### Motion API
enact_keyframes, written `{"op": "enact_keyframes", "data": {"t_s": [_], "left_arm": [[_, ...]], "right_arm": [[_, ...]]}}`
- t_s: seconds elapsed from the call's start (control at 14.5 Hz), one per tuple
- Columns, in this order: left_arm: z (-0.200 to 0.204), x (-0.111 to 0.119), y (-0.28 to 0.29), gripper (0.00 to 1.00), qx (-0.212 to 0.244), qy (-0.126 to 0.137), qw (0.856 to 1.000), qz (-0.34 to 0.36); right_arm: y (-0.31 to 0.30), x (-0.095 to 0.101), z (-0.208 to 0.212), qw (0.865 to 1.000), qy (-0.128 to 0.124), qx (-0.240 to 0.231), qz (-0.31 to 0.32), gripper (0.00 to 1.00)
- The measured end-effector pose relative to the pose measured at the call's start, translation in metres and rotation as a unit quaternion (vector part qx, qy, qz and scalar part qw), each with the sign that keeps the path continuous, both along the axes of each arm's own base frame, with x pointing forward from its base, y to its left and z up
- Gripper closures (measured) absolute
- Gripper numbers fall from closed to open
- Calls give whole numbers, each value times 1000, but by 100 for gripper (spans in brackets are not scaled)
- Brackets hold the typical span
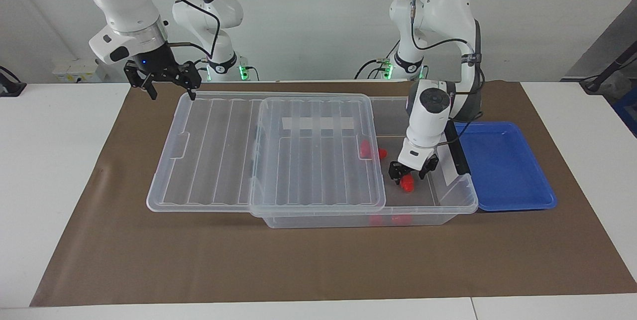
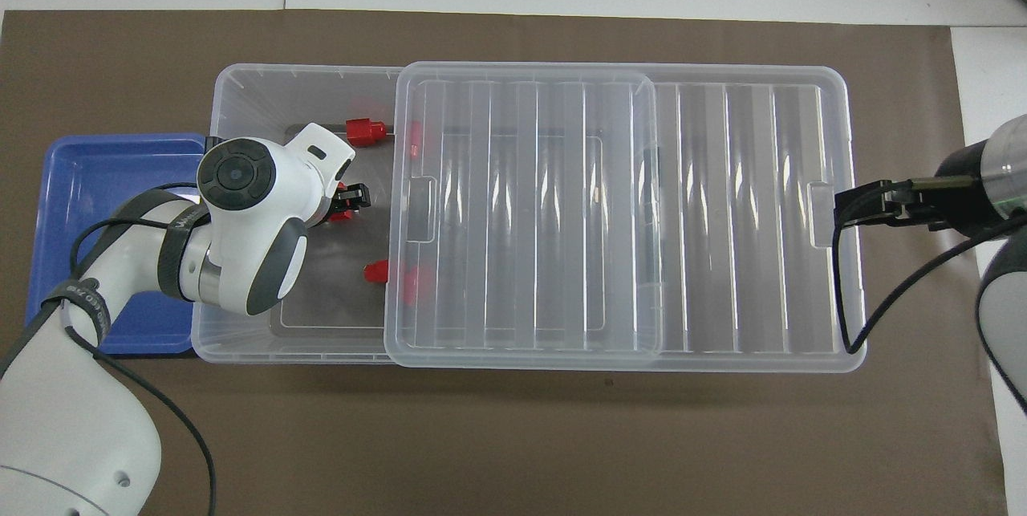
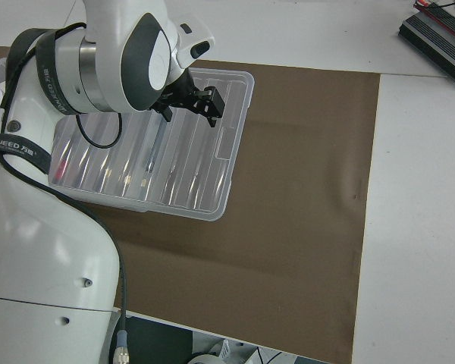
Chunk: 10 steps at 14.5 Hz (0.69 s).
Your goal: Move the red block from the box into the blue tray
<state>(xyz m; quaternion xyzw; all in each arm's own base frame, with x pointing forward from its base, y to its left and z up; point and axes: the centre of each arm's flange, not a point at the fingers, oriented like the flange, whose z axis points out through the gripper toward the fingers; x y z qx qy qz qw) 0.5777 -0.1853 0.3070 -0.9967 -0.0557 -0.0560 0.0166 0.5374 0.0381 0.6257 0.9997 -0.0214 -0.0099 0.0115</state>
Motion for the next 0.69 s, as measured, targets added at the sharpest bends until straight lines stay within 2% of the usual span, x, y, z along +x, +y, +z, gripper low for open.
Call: {"op": "enact_keyframes", "data": {"t_s": [0.07, 0.21, 0.41, 0.55, 0.69], "left_arm": [[0, 0, 0, 42, 0, 0, 1000, 0], [0, 0, 0, 63, 0, 0, 1000, 0], [1, 0, -1, 66, 0, 1, 1000, 0], [7, 0, -2, 66, 6, 15, 1000, 0], [30, 6, -4, 66, 13, 33, 999, 3]], "right_arm": [[-1, 2, 7, 1000, 0, 0, -1, 0], [-6, 7, 11, 1000, 0, 0, -5, 0], [-10, 13, 10, 1000, 1, 1, -10, 0], [-13, 13, 8, 1000, 5, 0, -12, 0], [-16, 13, 7, 1000, 9, 0, -15, 0]]}}
